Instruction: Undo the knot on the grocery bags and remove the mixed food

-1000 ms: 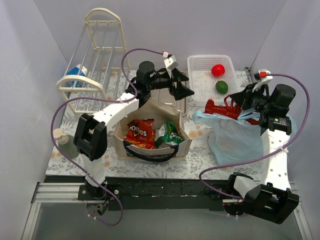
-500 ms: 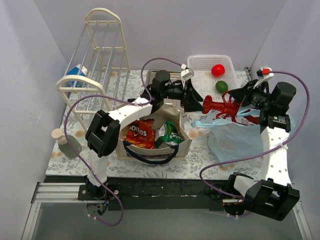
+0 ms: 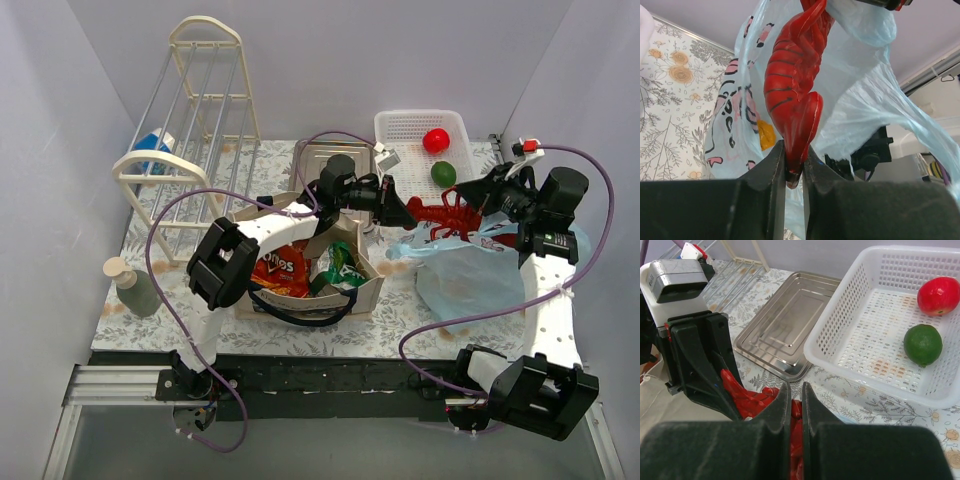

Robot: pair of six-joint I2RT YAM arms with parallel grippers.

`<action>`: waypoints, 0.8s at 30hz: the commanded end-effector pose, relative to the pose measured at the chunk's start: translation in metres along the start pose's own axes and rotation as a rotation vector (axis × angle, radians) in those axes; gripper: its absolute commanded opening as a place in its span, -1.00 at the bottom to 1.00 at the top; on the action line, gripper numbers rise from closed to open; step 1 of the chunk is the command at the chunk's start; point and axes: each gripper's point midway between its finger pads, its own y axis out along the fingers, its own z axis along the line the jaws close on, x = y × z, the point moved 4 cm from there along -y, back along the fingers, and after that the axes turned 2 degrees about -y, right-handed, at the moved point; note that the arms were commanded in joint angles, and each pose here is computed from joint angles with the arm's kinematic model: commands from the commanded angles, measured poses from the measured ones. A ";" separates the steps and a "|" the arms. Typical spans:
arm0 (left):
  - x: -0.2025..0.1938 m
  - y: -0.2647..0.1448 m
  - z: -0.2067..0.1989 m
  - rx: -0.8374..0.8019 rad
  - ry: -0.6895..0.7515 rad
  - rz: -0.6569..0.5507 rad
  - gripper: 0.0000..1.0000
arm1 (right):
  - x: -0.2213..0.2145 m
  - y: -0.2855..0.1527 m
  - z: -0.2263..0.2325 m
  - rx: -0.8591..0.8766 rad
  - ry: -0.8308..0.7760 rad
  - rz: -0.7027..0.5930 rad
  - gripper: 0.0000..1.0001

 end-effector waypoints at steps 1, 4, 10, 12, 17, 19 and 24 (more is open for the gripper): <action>0.022 -0.002 -0.014 0.001 0.056 -0.047 -1.00 | 0.009 -0.004 0.013 0.050 -0.051 -0.027 -0.97; 0.035 -0.005 -0.021 -0.011 0.065 -0.069 -1.00 | 0.005 -0.005 0.015 0.066 -0.056 0.005 -0.67; 0.083 -0.027 -0.048 -0.029 0.113 -0.131 -1.00 | 0.060 -0.032 -0.020 -0.346 -0.030 -0.083 0.97; 0.098 -0.036 -0.057 -0.026 0.131 -0.149 -1.00 | 0.082 -0.039 -0.020 -0.360 -0.056 -0.149 0.97; 0.136 -0.070 -0.077 0.000 0.204 -0.212 -1.00 | 0.106 -0.031 -0.015 -0.285 0.030 -0.189 0.97; 0.152 -0.085 -0.082 0.014 0.228 -0.238 -1.00 | 0.104 -0.027 -0.018 -0.274 0.036 -0.184 0.97; 0.165 -0.114 -0.101 -0.049 0.237 -0.192 -1.00 | 0.058 -0.017 -0.049 -0.351 0.065 -0.060 0.96</action>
